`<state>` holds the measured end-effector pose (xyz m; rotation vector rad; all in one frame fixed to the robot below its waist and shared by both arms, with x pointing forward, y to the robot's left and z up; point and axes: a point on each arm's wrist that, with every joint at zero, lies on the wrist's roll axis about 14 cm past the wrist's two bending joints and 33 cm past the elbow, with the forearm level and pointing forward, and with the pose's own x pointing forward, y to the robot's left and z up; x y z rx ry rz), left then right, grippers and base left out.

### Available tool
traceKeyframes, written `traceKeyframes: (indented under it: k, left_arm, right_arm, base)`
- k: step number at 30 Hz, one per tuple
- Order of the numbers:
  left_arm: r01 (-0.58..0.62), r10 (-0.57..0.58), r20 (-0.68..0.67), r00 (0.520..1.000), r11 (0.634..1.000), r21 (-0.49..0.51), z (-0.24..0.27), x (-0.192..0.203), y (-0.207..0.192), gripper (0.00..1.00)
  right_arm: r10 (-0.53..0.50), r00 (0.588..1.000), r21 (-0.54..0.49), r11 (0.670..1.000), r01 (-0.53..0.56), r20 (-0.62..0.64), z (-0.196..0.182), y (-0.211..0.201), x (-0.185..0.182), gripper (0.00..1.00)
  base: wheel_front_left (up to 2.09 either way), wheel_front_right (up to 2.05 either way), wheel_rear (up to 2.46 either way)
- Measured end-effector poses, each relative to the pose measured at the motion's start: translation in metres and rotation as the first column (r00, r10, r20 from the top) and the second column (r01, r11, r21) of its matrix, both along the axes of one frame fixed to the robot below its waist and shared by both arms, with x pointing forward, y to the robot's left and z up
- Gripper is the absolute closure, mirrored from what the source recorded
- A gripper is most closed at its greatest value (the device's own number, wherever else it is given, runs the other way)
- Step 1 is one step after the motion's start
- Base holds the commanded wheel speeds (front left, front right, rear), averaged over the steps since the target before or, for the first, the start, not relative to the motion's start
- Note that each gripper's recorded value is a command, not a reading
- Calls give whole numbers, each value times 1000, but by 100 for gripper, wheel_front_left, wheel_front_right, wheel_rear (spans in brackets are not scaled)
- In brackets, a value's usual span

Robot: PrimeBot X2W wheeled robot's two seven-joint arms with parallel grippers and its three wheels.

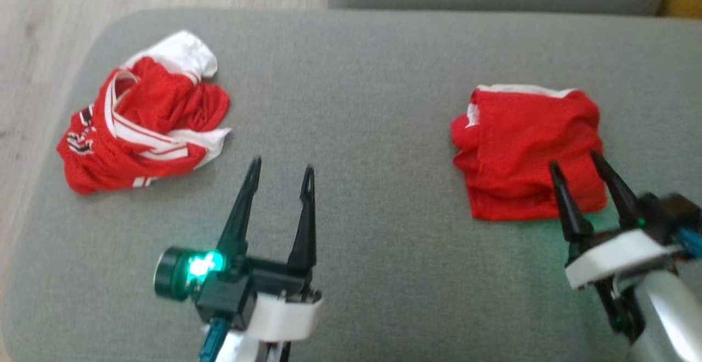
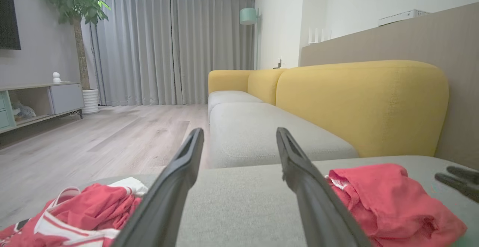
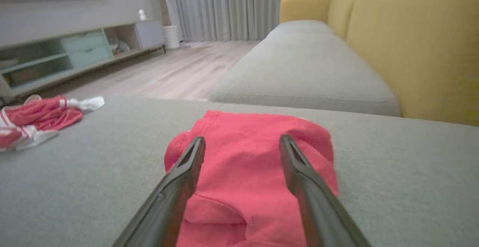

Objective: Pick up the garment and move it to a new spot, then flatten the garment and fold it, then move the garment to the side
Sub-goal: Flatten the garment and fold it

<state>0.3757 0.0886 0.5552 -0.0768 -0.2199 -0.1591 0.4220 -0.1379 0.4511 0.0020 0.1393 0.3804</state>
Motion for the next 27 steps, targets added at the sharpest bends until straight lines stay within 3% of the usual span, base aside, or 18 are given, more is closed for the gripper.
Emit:
traceKeyframes:
  k: [7, 11, 27]
  left_arm:
    - [-69, 70, -68, 995, 997, 18, -22, -29, 20, 0]
    - [-92, 96, -104, 990, 995, 42, -36, -43, 27, 0]
    - [-106, 115, -128, 985, 991, 76, -48, -54, 35, 0]
  right_arm:
    - [-167, 984, 136, 978, 158, 54, 22, -13, -47, 0]
    - [-217, 974, 148, 968, 205, 67, 26, -21, -68, 0]
    - [-245, 966, 117, 965, 235, 84, 25, -28, -92, 0]
  base:
    - [0, 0, 0]
    - [0, 0, 0]
    - [0, 0, 0]
